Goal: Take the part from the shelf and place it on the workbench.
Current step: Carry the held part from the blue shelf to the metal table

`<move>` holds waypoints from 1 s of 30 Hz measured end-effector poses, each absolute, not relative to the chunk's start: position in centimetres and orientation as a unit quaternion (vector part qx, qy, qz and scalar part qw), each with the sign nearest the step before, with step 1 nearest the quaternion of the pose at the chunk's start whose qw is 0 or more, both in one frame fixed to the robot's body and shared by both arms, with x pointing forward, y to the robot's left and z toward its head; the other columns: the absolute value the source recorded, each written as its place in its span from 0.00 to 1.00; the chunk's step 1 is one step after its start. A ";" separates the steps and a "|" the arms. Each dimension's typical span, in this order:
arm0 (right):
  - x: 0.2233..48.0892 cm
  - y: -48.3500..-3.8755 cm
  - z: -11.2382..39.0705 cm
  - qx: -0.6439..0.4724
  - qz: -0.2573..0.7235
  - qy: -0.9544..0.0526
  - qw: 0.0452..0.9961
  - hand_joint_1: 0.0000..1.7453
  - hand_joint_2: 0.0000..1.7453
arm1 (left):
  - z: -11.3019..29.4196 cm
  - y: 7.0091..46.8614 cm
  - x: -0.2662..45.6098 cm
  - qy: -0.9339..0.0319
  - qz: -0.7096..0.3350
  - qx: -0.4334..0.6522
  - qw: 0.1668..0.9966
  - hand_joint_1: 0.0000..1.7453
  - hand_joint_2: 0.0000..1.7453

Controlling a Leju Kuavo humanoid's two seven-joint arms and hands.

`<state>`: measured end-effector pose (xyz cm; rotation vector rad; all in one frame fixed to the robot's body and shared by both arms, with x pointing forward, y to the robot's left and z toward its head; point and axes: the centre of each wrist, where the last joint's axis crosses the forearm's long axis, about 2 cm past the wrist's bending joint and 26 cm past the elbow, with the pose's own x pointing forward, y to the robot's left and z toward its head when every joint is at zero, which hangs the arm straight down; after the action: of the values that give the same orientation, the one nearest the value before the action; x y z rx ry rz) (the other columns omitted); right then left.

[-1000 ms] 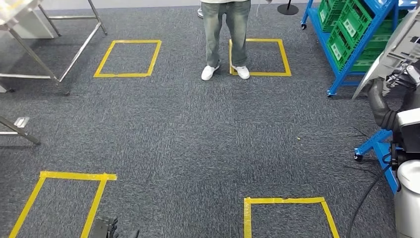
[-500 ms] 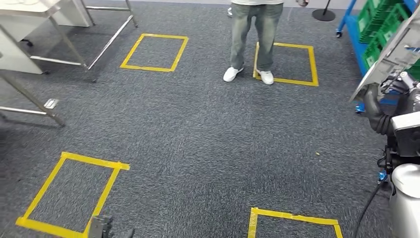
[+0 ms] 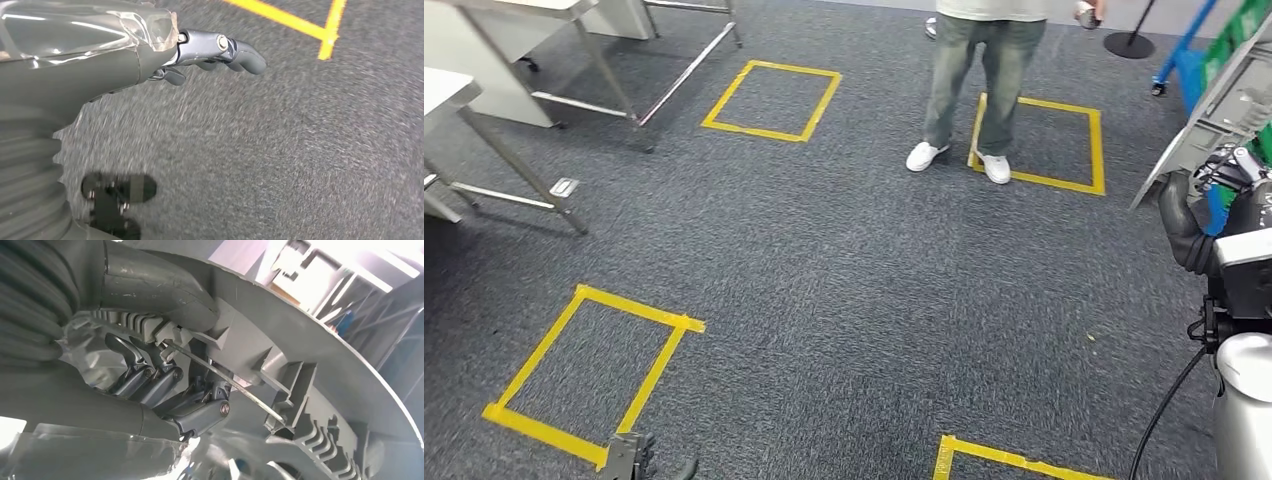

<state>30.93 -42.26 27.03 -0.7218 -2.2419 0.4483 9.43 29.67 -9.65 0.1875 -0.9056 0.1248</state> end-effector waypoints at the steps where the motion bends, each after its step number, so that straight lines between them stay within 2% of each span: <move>1: 30.9 -42.3 27.0 -0.281 0.174 -0.871 0.363 0.95 1.00 | -9.6 29.6 9.4 -0.436 0.060 0.090 0.893 0.00 1.00; 14: 30.8 -41.8 26.5 -0.279 0.169 -0.872 0.365 0.95 1.00 | -9.9 29.1 8.5 -0.421 0.064 0.096 0.899 0.00 1.00; 21: 30.6 -41.6 26.1 -0.275 0.167 -0.871 0.370 0.95 1.00 | -9.8 30.3 8.7 -0.423 0.064 0.110 0.897 0.00 1.00; 30: 30.6 -42.1 26.2 -0.278 0.169 -0.870 0.371 0.95 1.00 | -9.8 28.9 8.9 -0.422 0.062 0.097 0.899 0.00 1.00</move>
<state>30.58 -42.06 26.19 -0.7140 -2.2311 0.4335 8.85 28.92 -9.79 0.2007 -0.8733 0.1279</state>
